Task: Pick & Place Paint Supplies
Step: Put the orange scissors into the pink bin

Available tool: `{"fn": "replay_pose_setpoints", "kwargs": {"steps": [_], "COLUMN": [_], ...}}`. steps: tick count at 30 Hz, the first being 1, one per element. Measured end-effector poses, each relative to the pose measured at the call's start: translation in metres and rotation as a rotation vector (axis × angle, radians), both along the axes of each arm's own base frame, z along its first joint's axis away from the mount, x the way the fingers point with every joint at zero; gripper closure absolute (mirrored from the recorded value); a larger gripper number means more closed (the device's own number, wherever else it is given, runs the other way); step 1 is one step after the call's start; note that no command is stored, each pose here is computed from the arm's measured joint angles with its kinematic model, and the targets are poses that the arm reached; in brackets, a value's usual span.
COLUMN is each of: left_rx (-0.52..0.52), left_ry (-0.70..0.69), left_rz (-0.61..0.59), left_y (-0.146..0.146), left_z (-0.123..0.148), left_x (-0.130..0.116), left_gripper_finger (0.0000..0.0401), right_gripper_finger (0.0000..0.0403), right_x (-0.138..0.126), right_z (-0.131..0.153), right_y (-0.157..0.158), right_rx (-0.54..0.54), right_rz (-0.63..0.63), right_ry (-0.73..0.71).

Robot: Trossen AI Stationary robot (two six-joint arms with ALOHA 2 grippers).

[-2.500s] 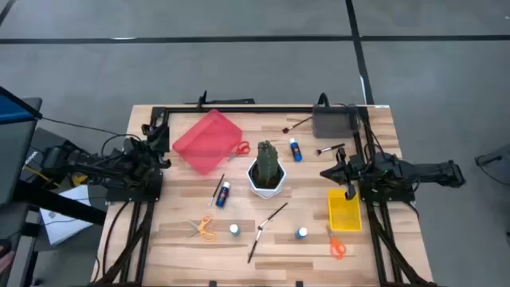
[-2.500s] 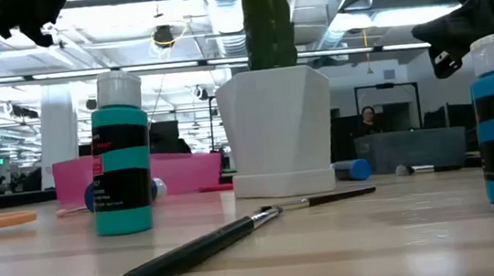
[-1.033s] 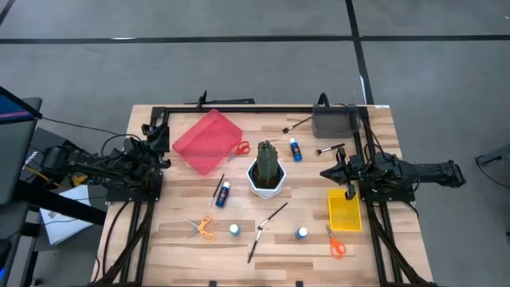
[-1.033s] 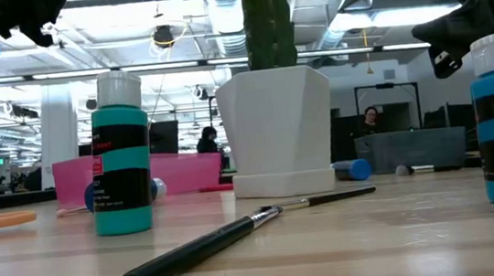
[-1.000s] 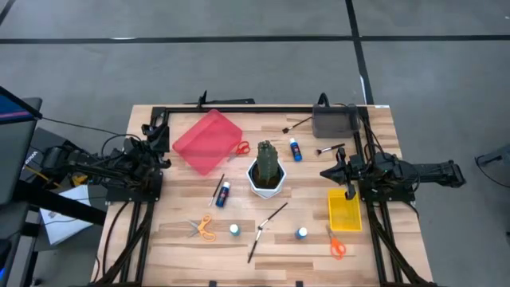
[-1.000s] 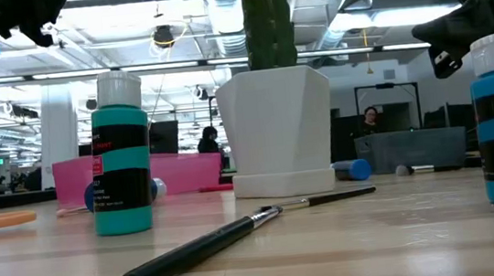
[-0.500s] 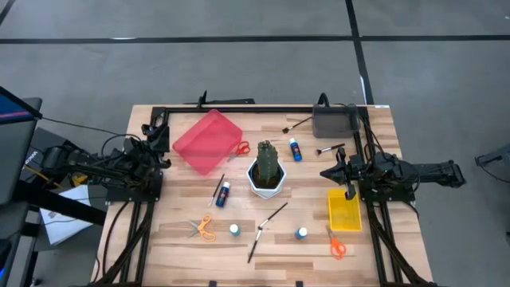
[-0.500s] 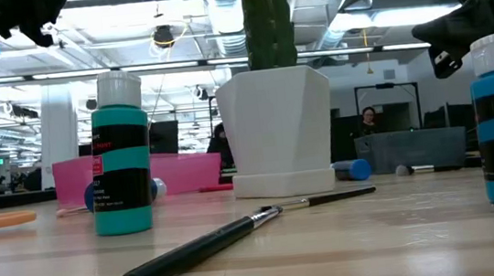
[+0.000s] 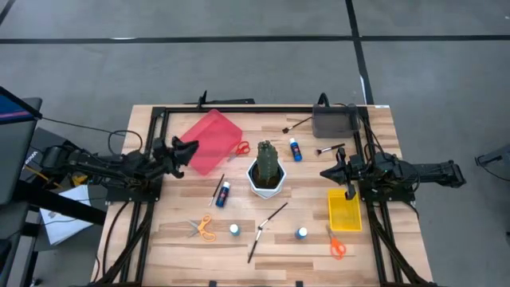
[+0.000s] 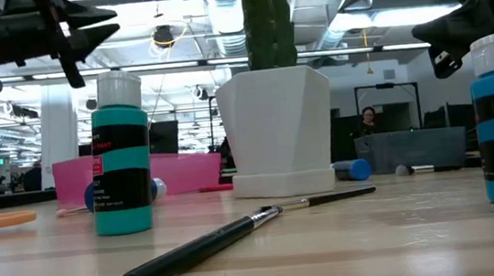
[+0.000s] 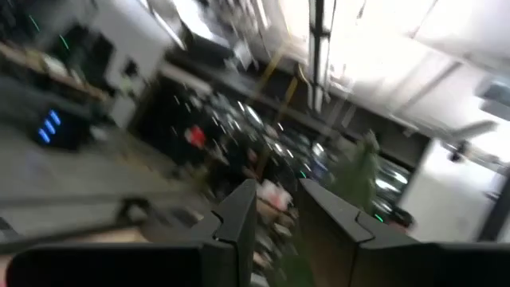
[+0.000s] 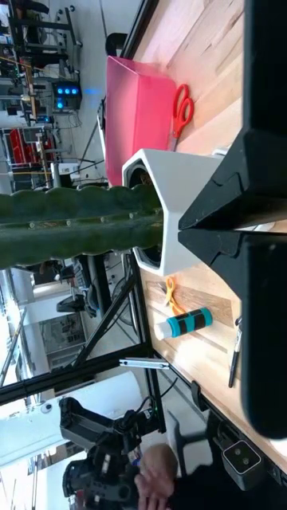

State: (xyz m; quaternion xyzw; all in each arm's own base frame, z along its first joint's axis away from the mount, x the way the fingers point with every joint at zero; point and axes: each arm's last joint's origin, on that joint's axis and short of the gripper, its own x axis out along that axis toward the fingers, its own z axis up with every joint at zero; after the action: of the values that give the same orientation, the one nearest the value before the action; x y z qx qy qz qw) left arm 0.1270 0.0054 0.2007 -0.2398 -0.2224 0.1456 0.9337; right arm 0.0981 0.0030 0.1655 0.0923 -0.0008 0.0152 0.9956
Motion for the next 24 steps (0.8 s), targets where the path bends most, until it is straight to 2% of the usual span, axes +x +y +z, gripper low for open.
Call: {"fn": "replay_pose_setpoints", "kwargs": {"steps": [6, 8, 10, 14, 19, 21, 24], "left_rx": [0.003, 0.02, 0.016, -0.023, -0.027, 0.005, 0.132], "left_ry": [0.048, 0.054, 0.05, 0.04, 0.038, 0.019, -0.001], "left_rz": [-0.279, -0.332, -0.317, -0.204, -0.19, -0.195, -0.144], "left_y": [-0.0077, -0.0093, -0.0088, -0.0054, -0.005, -0.0054, -0.0053], "left_z": [-0.0076, -0.0081, -0.0079, -0.0073, -0.0072, -0.0047, 0.0008], "left_x": [0.0079, 0.0088, 0.0087, 0.0078, 0.0077, 0.007, 0.0048], "left_gripper_finger": [0.0313, 0.0313, 0.0313, 0.0313, 0.0313, 0.0313, 0.0313], "right_gripper_finger": [0.0403, 0.0403, 0.0403, 0.0403, 0.0403, 0.0403, 0.0403], "right_x": [0.0, 0.0, 0.0, 0.0, 0.0, 0.0, 0.0], "right_z": [-0.0001, -0.0001, -0.0001, 0.0, -0.0001, -0.0001, 0.0], "right_y": [0.0, 0.0, 0.0, 0.0, 0.0, 0.0, 0.0], "right_rx": [0.0, 0.0, 0.0, 0.0, 0.0, 0.0, 0.0], "right_rz": [0.0, 0.0, 0.0, 0.0, 0.0, 0.0, 0.0], "right_ry": [0.0, 0.001, 0.001, 0.0, 0.0, 0.0, 0.0]}}
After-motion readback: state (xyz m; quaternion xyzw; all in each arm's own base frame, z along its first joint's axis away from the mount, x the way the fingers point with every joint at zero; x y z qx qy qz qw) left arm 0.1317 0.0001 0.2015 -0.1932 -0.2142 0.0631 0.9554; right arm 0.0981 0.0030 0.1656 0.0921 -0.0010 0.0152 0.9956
